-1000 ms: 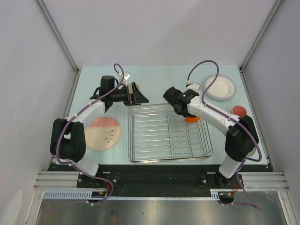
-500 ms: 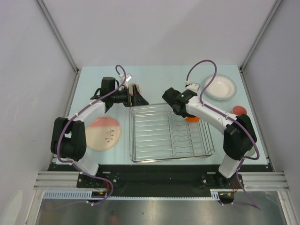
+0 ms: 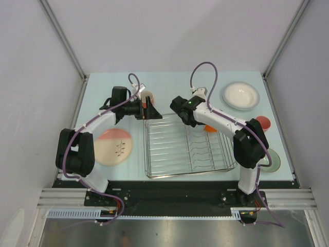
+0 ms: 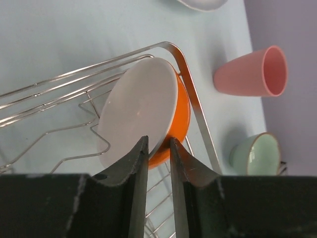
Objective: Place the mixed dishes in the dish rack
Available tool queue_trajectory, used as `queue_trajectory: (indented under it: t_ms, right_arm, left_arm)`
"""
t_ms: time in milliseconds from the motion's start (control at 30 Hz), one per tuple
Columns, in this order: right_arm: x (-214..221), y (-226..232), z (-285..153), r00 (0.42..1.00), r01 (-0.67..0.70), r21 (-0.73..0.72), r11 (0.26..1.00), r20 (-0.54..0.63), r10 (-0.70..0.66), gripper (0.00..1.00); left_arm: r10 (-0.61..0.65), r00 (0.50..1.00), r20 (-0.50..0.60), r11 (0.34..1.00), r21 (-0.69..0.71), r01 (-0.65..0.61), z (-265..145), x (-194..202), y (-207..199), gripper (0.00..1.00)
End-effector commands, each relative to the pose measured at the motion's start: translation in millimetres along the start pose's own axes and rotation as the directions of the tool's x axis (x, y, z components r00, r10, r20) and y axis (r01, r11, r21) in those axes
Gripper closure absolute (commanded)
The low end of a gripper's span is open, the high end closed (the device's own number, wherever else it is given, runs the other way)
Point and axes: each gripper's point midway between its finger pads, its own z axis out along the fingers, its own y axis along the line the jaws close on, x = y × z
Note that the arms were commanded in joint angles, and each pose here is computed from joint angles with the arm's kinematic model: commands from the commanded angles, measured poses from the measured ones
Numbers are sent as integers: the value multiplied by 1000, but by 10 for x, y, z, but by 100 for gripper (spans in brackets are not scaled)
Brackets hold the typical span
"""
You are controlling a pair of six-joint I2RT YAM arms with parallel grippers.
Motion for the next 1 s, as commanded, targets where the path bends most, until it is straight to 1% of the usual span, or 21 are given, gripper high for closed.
queue_trajectory:
  t_ms: [0,200,233,400,500,567,733,833,967]
  right_arm:
    - [-48,-99,-152,987,146,74,987,56,-150,100]
    - [18,-284,-302,964,219,171,961,112,-240,100]
    - [47,-316,-319,961,233,181,955,106,-255,100]
    - [191,-255,-291,969,222,161,962,73,-236,100]
    - [160,-250,-376,962,233,171,957,105,-252,100]
    - [113,-294,-478,944,275,177,945,134,-300,100]
    - [30,-532,-613,955,235,136,963,154,-255,100]
    - [62,-626,-641,958,232,118,966,147,-248,100]
    - [159,-726,-629,950,266,122,956,137,-282,100]
  left_arm:
    - [23,1000,3,1000,1,-23,-19,-9,32,0]
    - [22,1000,8,1000,-8,-22,-21,-25,56,0]
    - [19,1000,6,1000,-7,-19,-19,-22,57,0]
    - [9,1000,11,1000,-7,-9,-12,-36,66,0]
    - [13,1000,15,1000,-7,-13,-17,-41,59,0]
    - [16,1000,15,1000,-7,-16,-18,-44,58,0]
    - [3,1000,11,1000,-10,-3,1,-25,98,0]
    - [3,1000,13,1000,-7,-3,6,-33,89,0]
    - [7,1000,19,1000,-5,-7,-2,-55,69,0]
